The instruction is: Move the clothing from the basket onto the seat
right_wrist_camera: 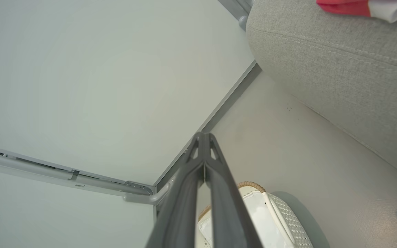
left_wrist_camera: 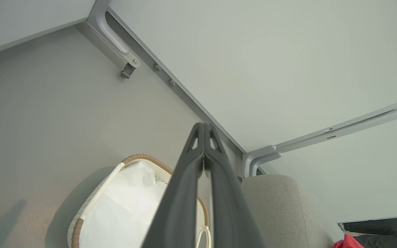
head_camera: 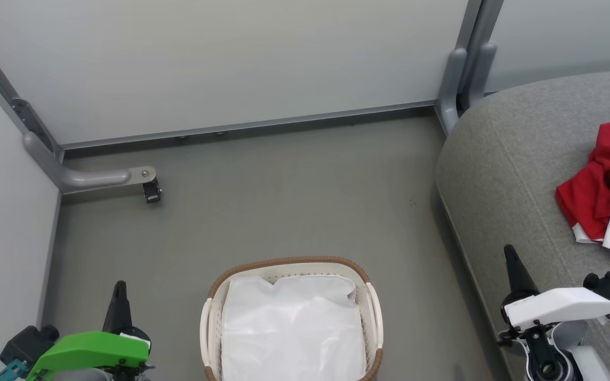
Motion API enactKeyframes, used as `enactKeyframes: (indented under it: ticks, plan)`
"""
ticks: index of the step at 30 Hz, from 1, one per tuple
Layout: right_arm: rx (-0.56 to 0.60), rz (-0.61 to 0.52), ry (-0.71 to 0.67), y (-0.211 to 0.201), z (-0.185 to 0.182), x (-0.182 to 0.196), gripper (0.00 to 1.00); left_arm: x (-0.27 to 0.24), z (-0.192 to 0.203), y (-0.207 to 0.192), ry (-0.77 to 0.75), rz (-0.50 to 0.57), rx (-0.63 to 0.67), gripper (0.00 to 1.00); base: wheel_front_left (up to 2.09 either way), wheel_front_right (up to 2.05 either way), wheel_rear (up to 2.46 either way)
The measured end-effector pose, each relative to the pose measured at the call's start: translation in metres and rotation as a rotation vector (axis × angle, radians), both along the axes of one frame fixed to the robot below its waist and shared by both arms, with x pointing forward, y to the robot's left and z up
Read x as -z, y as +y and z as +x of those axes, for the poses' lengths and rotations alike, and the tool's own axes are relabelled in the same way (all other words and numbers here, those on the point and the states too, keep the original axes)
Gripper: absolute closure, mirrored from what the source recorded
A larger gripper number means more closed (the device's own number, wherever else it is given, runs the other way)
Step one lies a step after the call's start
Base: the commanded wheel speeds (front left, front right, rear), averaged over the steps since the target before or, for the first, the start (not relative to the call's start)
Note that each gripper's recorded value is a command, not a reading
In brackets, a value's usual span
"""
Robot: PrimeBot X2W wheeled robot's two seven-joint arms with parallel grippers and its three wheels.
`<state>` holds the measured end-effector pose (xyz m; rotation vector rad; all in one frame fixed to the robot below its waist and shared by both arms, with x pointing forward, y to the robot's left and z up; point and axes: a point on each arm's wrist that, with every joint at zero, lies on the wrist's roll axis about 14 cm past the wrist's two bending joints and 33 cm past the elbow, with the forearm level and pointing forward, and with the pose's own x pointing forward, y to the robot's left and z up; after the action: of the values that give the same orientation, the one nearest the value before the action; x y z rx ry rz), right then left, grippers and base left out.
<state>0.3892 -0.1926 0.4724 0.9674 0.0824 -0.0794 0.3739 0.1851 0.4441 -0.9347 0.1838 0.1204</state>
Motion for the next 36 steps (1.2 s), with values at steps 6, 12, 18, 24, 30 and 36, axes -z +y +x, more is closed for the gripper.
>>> enactKeyframes:
  ticks: [6,12,18,24,30,36]
  plan:
    - [0.007,0.068,-0.008,-0.001,0.001,-0.003,1.0,-0.006,0.002,0.002,-0.018,-0.074,-0.014,1.0,0.0,0.0,0.0]
    - [0.011,0.128,-0.016,-0.002,0.001,-0.006,1.0,-0.01,0.003,0.003,-0.028,-0.137,-0.024,1.0,0.0,0.0,0.0]
    - [0.013,0.185,-0.024,-0.003,0.001,-0.009,1.0,-0.013,0.004,0.004,-0.039,-0.198,-0.029,1.0,0.0,0.0,0.0]
    - [0.016,0.24,-0.033,-0.004,0.002,-0.012,1.0,-0.019,0.007,0.004,-0.057,-0.251,-0.033,1.0,0.0,0.0,0.0]
    - [0.017,0.293,-0.042,-0.004,0.002,-0.015,1.0,-0.024,0.008,0.005,-0.074,-0.306,-0.038,1.0,0.0,0.0,0.0]
    - [0.017,0.34,-0.051,-0.005,0.002,-0.018,1.0,-0.028,0.008,0.007,-0.087,-0.356,-0.044,1.0,0.0,0.0,0.0]
